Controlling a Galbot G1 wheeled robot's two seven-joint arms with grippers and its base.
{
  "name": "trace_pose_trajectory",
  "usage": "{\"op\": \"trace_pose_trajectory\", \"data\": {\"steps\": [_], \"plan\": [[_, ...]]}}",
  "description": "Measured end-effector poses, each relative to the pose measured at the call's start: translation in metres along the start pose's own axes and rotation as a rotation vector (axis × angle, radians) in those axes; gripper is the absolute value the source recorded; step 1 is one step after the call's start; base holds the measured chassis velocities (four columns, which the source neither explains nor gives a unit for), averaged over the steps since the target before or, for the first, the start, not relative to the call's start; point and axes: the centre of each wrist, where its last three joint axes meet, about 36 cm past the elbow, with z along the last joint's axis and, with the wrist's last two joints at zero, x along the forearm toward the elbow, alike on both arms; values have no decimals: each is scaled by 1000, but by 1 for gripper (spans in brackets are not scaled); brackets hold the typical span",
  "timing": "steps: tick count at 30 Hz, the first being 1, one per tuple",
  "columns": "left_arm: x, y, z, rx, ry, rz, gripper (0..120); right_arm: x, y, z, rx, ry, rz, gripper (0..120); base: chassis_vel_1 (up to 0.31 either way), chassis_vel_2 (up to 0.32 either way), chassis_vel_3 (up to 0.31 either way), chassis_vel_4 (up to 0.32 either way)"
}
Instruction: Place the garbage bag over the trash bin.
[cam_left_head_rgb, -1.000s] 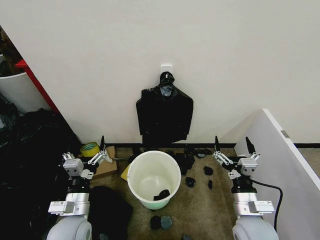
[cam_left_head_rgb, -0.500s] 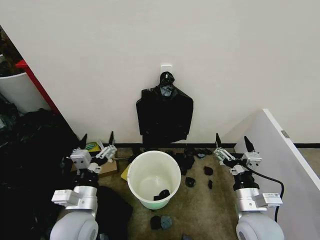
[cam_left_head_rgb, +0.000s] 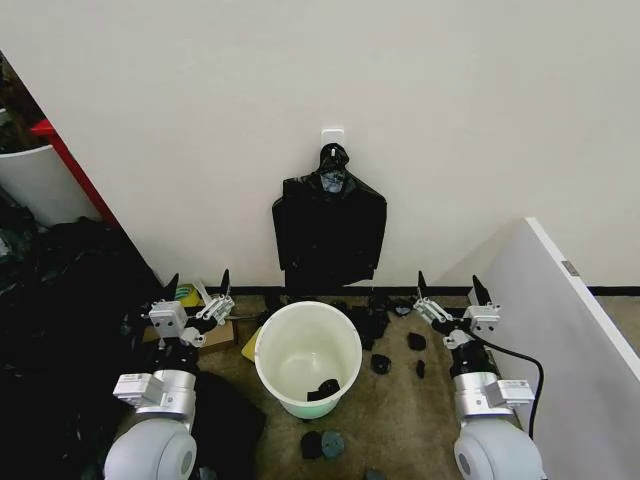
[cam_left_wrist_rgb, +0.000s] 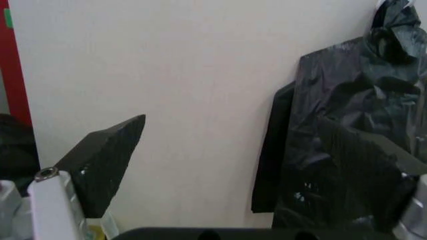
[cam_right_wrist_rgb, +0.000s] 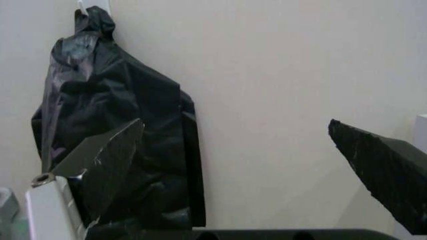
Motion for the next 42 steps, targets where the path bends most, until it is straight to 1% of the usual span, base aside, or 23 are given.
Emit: {"op": "trace_pose_trajectory", "data": {"steps": [8, 14, 20, 23, 26, 27, 28, 32, 33, 36, 39, 40, 42], "plan": [[-1, 1, 5, -11, -7, 7, 100, 0, -2, 9, -4, 4, -9, 100, 0, 0, 0, 0], [1, -3, -7, -6, -37, 17, 100, -4, -3, -5, -18, -35, -6, 100, 0, 0, 0, 0], [2, 0, 2, -20, -17, 5, 100, -2, -4, 6, -19, -13, -11, 100, 0, 0, 0, 0], [3, 1, 3, -21, -19, 1, 100, -5, 0, 7, -53, -13, -16, 100, 0, 0, 0, 0], [5, 5, 3, -32, -26, -5, 100, -16, 7, 7, -142, -12, -36, 100, 0, 0, 0, 0], [5, 5, 3, -32, -26, -5, 100, -16, 7, 7, -142, -12, -36, 100, 0, 0, 0, 0], [6, 6, 3, -35, -28, -6, 100, -19, 9, 7, -176, -6, -40, 100, 0, 0, 0, 0], [10, 10, 1, -47, -35, -8, 100, -54, 31, 2, -445, 35, -86, 100, 0, 0, 0, 0], [10, 10, 1, -47, -35, -8, 100, -54, 31, 2, -445, 35, -86, 100, 0, 0, 0, 0], [12, 12, 0, -56, -34, -7, 100, -89, 51, -12, -693, 50, -133, 100, 0, 0, 0, 0], [13, 13, -2, -64, -34, -6, 100, -120, 68, -27, -877, 76, -167, 100, 0, 0, 0, 0], [13, 13, -2, -64, -34, -6, 100, -120, 68, -27, -877, 76, -167, 100, 0, 0, 0, 0], [14, 14, -4, -70, -39, -8, 100, -139, 78, -30, -956, 100, -174, 100, 0, 0, 0, 0]]}}
